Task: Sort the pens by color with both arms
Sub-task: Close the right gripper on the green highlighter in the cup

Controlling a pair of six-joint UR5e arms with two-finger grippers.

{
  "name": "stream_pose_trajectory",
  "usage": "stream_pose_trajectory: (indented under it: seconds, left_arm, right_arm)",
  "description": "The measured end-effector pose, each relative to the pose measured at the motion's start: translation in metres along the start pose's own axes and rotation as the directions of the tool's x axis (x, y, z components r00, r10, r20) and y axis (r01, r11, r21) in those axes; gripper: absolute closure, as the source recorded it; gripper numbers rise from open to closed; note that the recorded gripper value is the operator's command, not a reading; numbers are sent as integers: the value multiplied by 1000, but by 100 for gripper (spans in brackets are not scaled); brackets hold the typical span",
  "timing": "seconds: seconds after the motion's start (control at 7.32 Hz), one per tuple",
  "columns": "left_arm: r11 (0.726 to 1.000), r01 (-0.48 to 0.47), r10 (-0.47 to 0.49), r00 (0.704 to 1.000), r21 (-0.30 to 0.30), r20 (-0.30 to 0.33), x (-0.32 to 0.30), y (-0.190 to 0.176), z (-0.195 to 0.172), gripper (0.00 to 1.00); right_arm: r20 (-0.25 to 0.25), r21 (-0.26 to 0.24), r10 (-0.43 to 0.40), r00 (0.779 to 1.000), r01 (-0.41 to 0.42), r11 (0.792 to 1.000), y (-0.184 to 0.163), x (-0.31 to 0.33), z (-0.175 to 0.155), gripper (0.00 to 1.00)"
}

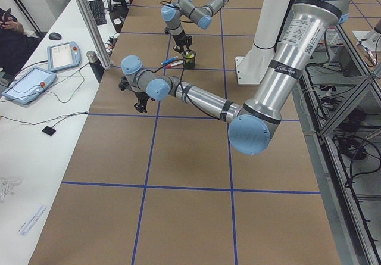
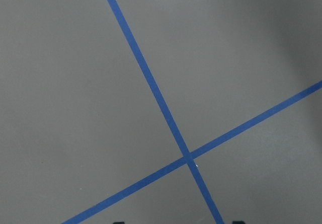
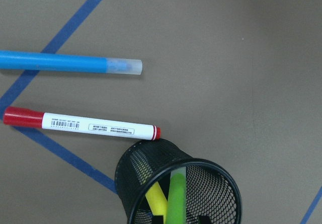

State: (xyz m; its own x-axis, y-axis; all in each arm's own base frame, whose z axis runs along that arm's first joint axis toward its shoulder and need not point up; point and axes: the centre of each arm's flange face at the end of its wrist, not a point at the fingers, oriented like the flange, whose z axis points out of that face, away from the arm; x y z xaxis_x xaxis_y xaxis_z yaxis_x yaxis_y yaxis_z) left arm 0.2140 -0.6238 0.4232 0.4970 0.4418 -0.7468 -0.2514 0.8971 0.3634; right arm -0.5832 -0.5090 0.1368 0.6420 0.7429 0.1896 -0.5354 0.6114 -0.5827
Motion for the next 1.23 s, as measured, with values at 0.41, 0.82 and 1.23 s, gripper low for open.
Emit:
stream_pose_trajectory:
  seconds: [0.41, 0.82, 1.23]
  left_arm:
    - [1000, -1, 1, 1000, 1, 0, 0, 0, 0, 22]
    - [1000, 0, 0, 1000, -1, 0, 0, 0, 1, 22]
    - [1000, 1, -1, 1000, -2, -1, 0, 0, 1, 22]
  right_arm:
    - [-3, -5, -7, 1000, 7, 1000, 12, 1, 3, 64]
    - [-9, -4, -8, 1000, 8, 1000, 15, 2, 9, 81]
    - [-10, -4, -9, 1000, 9, 1000, 14, 2, 10, 82]
